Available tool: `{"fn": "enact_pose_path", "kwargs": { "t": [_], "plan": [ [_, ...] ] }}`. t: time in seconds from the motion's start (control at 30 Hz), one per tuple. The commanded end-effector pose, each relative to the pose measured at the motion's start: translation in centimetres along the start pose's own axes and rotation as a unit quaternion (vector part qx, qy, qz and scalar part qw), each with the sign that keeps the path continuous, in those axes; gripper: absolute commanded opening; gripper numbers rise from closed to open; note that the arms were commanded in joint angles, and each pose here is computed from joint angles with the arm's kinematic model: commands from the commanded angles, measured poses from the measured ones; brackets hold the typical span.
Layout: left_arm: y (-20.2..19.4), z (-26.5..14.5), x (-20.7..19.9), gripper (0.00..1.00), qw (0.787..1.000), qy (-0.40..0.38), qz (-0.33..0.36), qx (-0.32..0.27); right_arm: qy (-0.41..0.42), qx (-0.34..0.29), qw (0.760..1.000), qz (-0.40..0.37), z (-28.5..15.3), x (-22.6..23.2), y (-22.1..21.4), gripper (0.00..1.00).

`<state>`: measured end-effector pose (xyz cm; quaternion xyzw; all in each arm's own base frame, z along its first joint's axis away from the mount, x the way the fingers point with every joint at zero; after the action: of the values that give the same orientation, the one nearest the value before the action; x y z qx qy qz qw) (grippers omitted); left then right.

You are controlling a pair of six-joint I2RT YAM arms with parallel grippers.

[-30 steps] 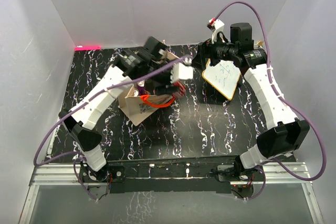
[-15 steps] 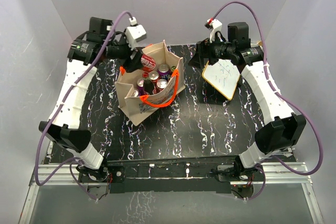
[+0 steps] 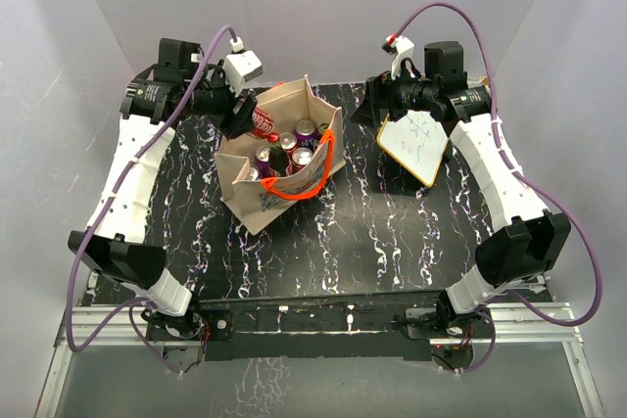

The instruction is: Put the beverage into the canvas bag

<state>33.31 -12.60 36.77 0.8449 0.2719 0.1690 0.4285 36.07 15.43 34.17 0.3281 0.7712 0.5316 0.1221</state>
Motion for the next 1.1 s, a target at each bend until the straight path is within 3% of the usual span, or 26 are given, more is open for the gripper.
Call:
{"fn": "enact_pose_path", "kwargs": {
  "t": [0.0,0.2,0.4,0.6,1.07],
  "plan": [
    [0.6,-2.6,-0.1,0.0,0.998,0.039,0.039,-0.015,0.001,-0.037,0.999,-0.022,-0.4,0.1,2.0,0.87],
    [-0.8,-2.6,0.3,0.0,0.997,0.056,0.046,0.022,0.004,-0.035,0.999,-0.02,-0.3,0.1,1.8,0.87],
    [-2.2,-2.3,-0.9,0.0,0.995,0.016,0.062,0.072,0.005,-0.034,0.999,-0.018,-0.3,0.1,1.6,0.87],
    [-2.9,-1.7,-3.3,0.0,0.984,-0.037,0.093,0.145,0.008,-0.033,0.999,-0.018,-0.3,0.2,1.5,0.87],
    [-4.1,0.5,-5.2,0.0,0.962,-0.073,0.147,0.22,0.004,-0.031,0.999,-0.022,-0.9,0.6,1.0,0.87]
  ]
}}
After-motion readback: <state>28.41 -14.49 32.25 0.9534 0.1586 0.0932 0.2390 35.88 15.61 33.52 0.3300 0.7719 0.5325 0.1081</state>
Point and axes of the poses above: each gripper's point midway between its finger pads, its own z axis out along the fingers, its own x axis along the line the jaws close on, y = z × x, the point moved 5 cm from there along -z, back along the fingers, and after that the axes turned 6 degrees about -z, right-handed, at the moved point
